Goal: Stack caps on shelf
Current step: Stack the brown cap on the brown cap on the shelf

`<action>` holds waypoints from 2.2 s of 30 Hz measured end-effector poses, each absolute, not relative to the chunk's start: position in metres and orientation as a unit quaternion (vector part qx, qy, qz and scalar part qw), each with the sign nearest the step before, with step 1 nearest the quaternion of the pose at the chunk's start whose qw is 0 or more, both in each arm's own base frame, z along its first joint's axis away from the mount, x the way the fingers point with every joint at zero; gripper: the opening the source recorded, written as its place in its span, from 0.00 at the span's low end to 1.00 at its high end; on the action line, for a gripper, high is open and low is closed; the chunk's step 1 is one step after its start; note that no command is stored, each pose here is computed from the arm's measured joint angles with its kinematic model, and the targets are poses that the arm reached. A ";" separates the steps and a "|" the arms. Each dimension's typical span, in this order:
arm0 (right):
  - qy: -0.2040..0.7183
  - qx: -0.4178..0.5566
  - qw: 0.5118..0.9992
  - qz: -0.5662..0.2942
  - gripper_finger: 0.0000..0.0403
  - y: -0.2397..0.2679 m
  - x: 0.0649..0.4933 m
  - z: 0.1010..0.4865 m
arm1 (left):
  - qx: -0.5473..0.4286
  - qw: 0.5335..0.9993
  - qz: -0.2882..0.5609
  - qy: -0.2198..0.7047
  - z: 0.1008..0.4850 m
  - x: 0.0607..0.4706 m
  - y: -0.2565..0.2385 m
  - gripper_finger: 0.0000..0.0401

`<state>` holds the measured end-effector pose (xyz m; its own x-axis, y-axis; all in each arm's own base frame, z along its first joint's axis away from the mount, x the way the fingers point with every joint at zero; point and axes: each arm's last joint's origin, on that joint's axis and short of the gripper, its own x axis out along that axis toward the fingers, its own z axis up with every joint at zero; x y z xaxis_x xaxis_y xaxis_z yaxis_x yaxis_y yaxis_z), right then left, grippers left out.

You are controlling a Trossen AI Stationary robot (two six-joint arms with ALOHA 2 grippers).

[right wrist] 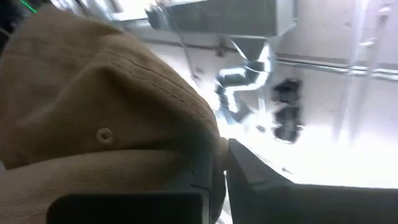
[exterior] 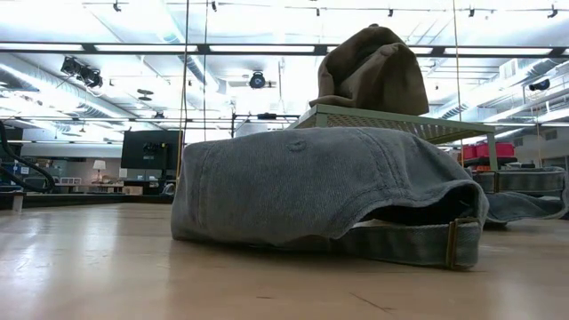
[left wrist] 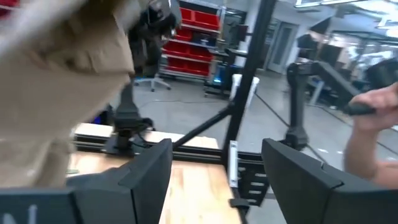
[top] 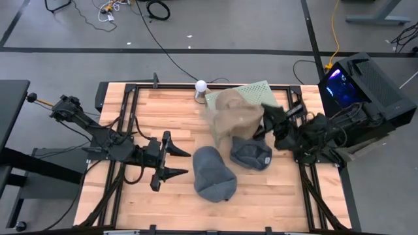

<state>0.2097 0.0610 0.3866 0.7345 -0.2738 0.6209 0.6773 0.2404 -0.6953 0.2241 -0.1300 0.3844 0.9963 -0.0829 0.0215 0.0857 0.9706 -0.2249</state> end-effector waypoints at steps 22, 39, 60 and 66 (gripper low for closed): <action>0.078 -0.581 0.723 -0.366 0.03 -0.046 0.223 0.408 | -0.076 0.997 0.014 0.026 0.376 0.224 -0.127 0.61; 0.117 -0.596 0.728 -0.316 0.03 -0.101 0.239 0.382 | -0.075 0.996 0.046 0.033 0.374 0.230 -0.115 0.61; 0.230 -0.487 0.782 -0.313 0.04 -0.062 0.237 0.362 | -0.070 0.995 0.053 0.040 0.372 0.231 -0.112 0.61; 0.207 -0.449 0.806 -0.326 0.04 -0.043 0.232 0.367 | -0.069 0.995 0.052 0.041 0.372 0.231 -0.112 0.61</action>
<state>0.2319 -0.0433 0.3674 0.7019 -0.7111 -0.0408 0.3401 0.3849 -0.8580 0.2312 -0.1121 0.3722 0.9911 0.0988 -0.0892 -0.1102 0.9849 -0.1338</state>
